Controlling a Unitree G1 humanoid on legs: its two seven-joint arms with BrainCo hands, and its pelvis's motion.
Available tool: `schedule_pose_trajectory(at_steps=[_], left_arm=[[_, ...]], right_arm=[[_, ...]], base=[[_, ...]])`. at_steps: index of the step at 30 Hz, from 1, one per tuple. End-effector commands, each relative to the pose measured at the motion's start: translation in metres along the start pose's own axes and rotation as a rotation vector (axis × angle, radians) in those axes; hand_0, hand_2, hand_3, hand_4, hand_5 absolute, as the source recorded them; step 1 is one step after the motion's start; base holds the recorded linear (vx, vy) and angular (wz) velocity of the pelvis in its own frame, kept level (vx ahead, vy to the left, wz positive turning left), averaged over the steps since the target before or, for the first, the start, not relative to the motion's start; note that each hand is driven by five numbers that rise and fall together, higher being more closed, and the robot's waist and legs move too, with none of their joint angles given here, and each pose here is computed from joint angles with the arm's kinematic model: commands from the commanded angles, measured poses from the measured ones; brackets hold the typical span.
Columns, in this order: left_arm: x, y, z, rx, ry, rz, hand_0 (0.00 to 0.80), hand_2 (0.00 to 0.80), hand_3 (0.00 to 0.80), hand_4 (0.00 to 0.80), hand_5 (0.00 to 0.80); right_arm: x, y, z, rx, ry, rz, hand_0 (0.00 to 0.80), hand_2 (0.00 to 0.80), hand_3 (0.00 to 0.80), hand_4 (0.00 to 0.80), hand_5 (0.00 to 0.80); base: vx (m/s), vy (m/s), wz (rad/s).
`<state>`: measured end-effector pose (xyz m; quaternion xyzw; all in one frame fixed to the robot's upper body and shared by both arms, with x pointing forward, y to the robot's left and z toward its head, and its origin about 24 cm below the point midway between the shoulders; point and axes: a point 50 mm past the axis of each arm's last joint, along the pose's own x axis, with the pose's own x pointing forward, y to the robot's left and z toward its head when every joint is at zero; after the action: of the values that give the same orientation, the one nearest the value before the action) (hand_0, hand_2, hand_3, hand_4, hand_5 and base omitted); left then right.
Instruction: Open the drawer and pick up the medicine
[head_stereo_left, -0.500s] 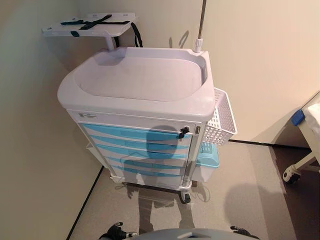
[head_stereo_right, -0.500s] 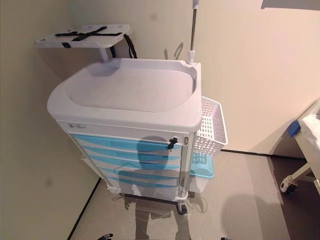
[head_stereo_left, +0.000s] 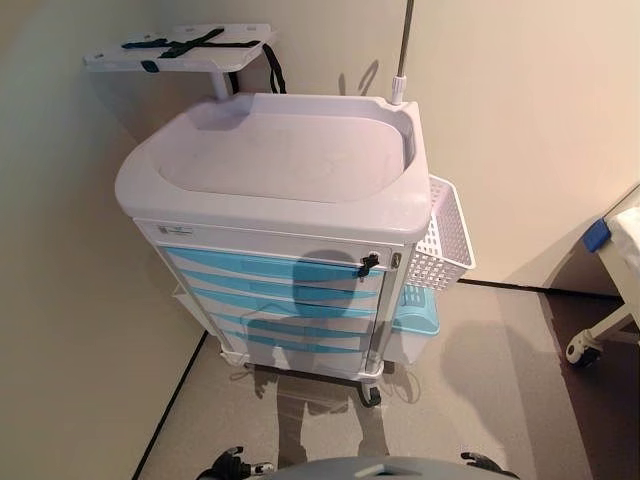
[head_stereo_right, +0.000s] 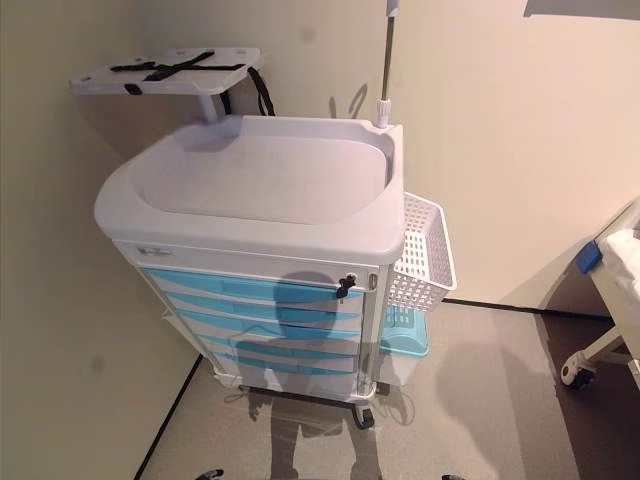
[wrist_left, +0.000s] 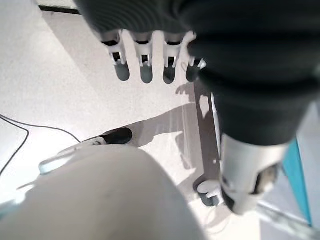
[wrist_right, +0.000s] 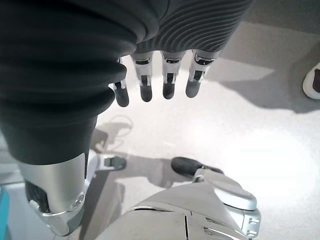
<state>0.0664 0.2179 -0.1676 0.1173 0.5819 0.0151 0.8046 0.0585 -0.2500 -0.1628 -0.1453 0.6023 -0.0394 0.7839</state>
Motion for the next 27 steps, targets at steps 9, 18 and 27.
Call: schedule_pose_trajectory(at_steps=[9,18,27], left_arm=[[0.002,0.043,0.019,-0.196,-0.050,0.153,0.000,0.000,0.000,0.000,0.000],[-0.004,0.066,0.098,-0.462,-0.373,0.201,0.000,0.000,0.000,0.000,0.000],[-0.031,0.057,0.188,-0.693,-0.718,0.026,0.000,0.000,0.000,0.000,0.000]], right_arm=[[0.004,0.001,0.030,-0.011,-0.080,-0.004,0.000,0.000,0.000,0.000,0.000],[0.003,-0.004,0.079,-0.050,-0.238,-0.030,0.000,0.000,0.000,0.000,0.000],[-0.004,-0.012,0.120,-0.028,-0.378,-0.048,0.000,0.000,0.000,0.000,0.000]], base=[[0.002,0.003,0.01],[-0.120,0.014,0.09],[-0.197,0.011,0.26]])
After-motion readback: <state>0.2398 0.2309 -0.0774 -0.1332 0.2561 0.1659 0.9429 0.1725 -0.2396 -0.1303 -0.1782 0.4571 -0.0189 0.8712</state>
